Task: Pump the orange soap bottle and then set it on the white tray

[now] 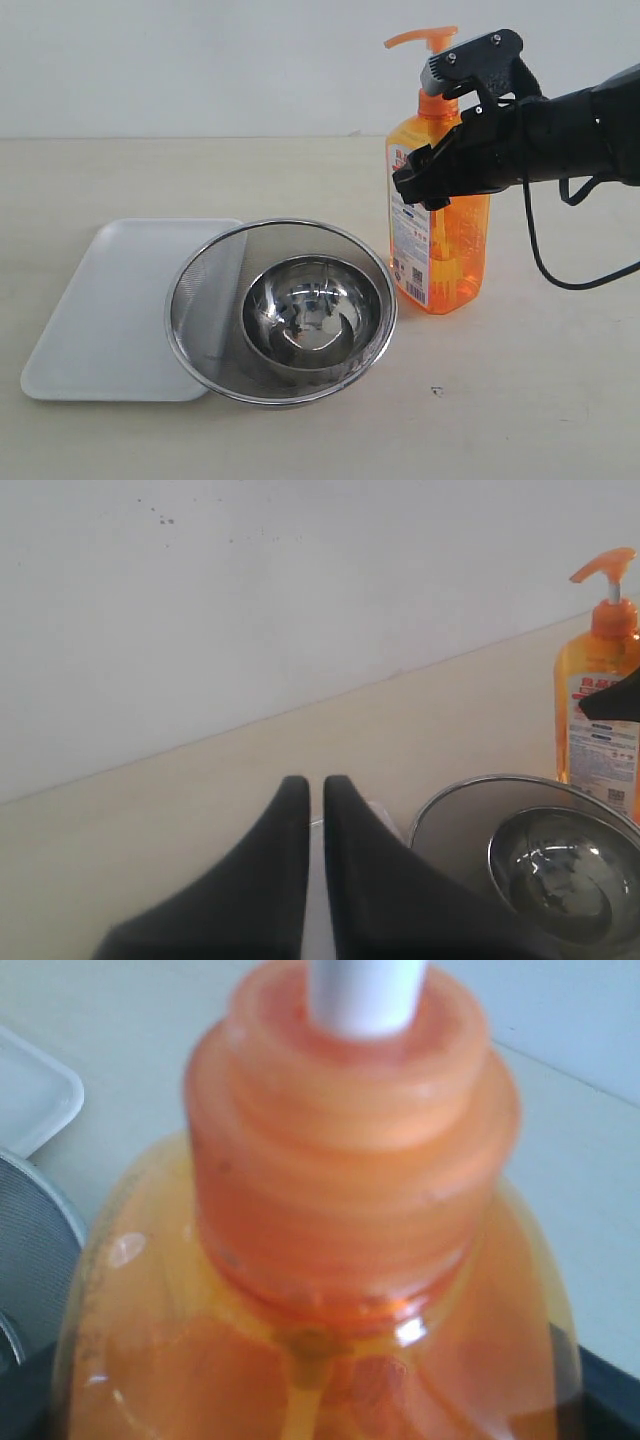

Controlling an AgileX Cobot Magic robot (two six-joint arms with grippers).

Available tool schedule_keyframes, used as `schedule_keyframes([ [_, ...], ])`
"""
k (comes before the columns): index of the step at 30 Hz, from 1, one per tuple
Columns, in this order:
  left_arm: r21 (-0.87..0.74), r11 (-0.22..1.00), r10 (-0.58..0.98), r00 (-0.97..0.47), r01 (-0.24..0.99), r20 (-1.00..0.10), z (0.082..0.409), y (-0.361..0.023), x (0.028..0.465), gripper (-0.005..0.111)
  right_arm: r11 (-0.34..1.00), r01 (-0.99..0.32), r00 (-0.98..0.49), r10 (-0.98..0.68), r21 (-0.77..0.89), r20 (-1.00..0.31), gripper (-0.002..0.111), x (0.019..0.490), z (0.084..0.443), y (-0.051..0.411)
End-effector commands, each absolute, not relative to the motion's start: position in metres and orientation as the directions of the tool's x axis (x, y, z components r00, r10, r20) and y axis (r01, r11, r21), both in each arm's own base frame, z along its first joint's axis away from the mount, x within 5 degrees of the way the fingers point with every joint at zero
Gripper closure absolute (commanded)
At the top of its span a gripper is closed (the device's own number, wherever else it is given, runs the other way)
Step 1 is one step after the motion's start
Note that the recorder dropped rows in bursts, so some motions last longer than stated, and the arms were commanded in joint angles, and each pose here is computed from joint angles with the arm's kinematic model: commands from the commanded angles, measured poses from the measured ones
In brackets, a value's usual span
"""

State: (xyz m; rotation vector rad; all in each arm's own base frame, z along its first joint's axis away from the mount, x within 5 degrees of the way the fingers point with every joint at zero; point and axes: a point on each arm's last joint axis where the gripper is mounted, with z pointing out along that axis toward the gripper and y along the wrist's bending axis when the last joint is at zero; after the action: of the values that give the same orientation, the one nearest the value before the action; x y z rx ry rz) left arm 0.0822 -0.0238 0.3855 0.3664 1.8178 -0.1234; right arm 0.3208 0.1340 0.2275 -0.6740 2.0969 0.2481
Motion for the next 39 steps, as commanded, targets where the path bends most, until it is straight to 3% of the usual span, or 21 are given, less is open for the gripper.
schedule_keyframes([
  [1, 0.112, 0.956, 0.184, -0.256, 0.272, -0.949, 0.382, -0.019, 0.081, 0.102, 0.827, -0.556, -0.438, -0.375, -0.082, -0.817, 0.108, 0.32, 0.232, 0.134],
  [20, 0.094, 0.966, 0.155, -0.245, 0.241, -0.957, 0.347, 0.003, 0.051, 0.102, 0.825, -0.558, -0.434, -0.383, -0.091, -0.815, 0.108, 0.32, 0.232, 0.134],
  [39, 0.074, 0.977, 0.138, -0.324, 0.201, -0.936, 0.319, 0.019, 0.03, 0.102, 0.815, -0.574, -0.434, -0.383, -0.078, -0.815, 0.108, 0.319, 0.232, 0.135],
])
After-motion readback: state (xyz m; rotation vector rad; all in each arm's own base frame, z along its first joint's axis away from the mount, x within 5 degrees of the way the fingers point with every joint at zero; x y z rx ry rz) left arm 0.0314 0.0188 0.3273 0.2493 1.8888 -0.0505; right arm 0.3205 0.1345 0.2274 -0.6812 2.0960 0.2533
